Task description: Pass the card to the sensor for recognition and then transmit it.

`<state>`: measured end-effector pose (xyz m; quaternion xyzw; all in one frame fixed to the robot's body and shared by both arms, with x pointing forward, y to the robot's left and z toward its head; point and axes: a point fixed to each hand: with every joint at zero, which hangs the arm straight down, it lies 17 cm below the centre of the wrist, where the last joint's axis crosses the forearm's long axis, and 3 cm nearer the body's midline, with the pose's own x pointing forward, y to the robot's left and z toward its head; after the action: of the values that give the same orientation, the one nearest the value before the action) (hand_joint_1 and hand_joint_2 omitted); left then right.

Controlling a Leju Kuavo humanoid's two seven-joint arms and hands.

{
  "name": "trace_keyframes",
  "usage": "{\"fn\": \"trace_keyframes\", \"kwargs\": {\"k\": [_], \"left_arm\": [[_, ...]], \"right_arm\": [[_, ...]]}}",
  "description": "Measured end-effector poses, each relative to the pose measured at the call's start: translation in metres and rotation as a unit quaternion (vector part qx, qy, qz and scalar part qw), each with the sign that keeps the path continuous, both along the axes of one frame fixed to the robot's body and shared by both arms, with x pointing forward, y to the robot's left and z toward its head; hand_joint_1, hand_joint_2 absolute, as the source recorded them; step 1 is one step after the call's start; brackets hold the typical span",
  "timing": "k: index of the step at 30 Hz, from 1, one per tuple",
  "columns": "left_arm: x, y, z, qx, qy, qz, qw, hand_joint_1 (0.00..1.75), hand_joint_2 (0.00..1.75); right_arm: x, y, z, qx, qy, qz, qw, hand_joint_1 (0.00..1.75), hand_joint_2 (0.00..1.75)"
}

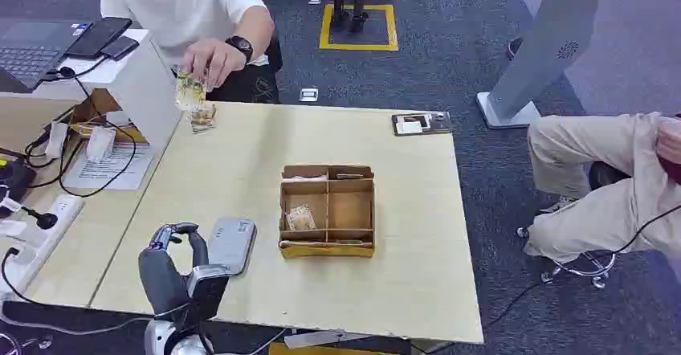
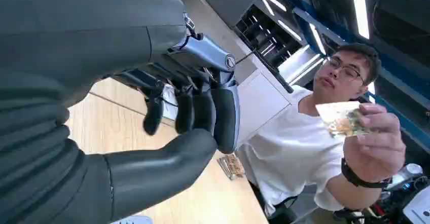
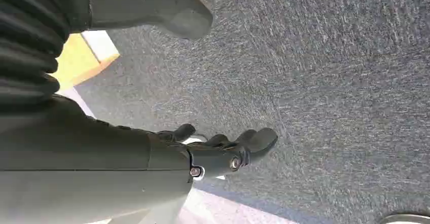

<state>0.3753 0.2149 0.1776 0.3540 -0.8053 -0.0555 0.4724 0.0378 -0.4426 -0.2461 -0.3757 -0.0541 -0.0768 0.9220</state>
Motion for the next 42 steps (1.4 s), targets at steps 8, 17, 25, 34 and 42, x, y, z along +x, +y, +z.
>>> {"fn": "trace_keyframes", "kwargs": {"k": [8,17,25,34,42], "left_arm": [[0.0,0.0,0.0,0.001,-0.001,-0.001,1.0,1.71,1.75],[0.0,0.0,0.0,0.001,-0.001,0.0,1.0,0.0,1.75],[-0.003,0.005,0.01,-0.014,-0.019,0.002,1.0,0.0,1.75],[0.005,0.028,0.049,0.064,-0.074,0.036,0.995,0.0,1.75],[0.024,0.071,0.106,0.17,-0.14,0.11,0.969,0.0,1.75]], "right_arm": [[0.0,0.0,0.0,0.0,-0.001,0.0,1.0,0.0,1.75],[0.0,0.0,0.0,0.0,-0.001,0.0,1.0,0.0,1.75],[0.001,0.0,0.0,0.0,0.0,0.004,1.0,0.0,1.75],[0.019,0.0,0.002,-0.003,0.002,0.045,0.999,0.0,1.75],[0.04,0.001,0.004,-0.008,0.006,0.092,0.996,0.0,1.75]]}}
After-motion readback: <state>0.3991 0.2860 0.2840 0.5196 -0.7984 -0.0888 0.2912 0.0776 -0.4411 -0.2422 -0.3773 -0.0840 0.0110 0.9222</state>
